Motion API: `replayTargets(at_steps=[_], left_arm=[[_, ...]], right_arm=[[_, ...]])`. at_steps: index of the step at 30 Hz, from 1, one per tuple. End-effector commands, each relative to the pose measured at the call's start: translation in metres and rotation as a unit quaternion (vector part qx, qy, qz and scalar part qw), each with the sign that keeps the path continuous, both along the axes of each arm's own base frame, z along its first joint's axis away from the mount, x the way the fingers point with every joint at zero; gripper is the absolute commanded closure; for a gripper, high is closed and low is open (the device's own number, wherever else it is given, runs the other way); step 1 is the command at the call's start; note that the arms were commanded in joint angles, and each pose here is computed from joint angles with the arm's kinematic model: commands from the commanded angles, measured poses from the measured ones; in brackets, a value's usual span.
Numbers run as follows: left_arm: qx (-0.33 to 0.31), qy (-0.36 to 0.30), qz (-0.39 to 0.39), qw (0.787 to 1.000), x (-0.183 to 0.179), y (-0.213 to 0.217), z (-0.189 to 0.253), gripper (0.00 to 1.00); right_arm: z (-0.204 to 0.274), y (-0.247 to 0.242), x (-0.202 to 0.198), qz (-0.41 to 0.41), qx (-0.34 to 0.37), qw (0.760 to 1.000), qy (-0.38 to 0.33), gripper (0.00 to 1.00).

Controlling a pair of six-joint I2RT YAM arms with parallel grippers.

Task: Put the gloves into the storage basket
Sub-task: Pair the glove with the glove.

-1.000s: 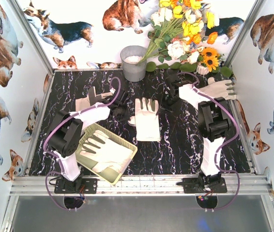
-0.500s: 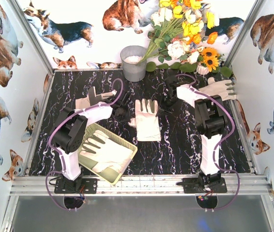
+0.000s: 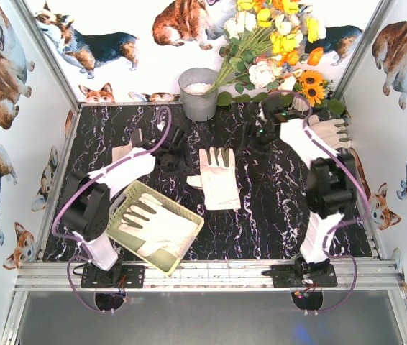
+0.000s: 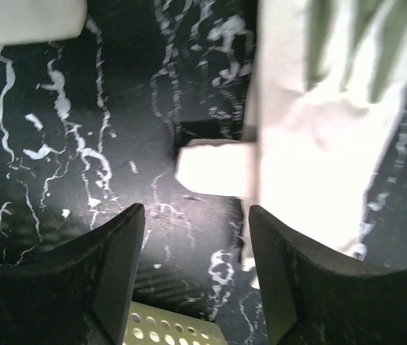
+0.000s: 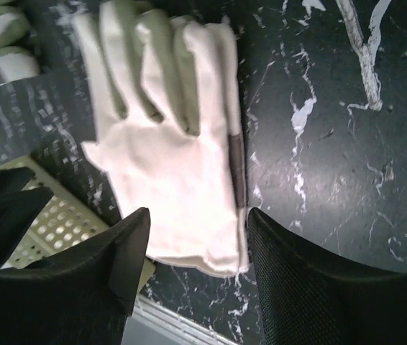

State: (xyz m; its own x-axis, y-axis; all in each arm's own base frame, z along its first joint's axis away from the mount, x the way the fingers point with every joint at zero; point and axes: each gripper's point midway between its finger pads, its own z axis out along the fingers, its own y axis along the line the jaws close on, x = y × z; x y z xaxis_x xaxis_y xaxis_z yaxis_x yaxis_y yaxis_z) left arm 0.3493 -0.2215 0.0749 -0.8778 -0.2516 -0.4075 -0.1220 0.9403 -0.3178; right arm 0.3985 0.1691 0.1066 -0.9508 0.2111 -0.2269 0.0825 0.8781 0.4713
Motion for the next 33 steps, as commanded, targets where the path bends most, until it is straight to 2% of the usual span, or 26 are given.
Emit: replayTargets(at_steps=[1,7,11,17,22,33], left_arm=[[-0.053,-0.039,-0.061,0.996,0.007,-0.023,0.042,0.46],[-0.141,-0.001,-0.126,0.982,0.004,-0.066,0.031,0.54],[-0.135,0.025,-0.125,0.983,0.007,-0.069,0.011,0.62],[-0.133,0.046,-0.116,0.983,0.008,-0.071,-0.012,0.65],[-0.151,0.052,-0.115,0.981,0.007,-0.076,-0.021,0.74],[-0.143,0.075,-0.123,0.979,0.000,-0.075,-0.046,0.78]], right_arm=[[0.043,0.001,-0.012,0.028,0.044,0.997,-0.055,0.41],[0.020,0.012,-0.027,0.038,0.086,0.995,-0.021,0.38],[0.007,0.018,-0.025,0.033,0.112,0.993,-0.012,0.37],[-0.019,0.014,-0.027,0.036,0.130,0.991,0.010,0.37],[-0.034,0.016,-0.025,0.046,0.149,0.988,0.022,0.37],[-0.067,0.022,-0.020,0.050,0.163,0.984,0.055,0.38]])
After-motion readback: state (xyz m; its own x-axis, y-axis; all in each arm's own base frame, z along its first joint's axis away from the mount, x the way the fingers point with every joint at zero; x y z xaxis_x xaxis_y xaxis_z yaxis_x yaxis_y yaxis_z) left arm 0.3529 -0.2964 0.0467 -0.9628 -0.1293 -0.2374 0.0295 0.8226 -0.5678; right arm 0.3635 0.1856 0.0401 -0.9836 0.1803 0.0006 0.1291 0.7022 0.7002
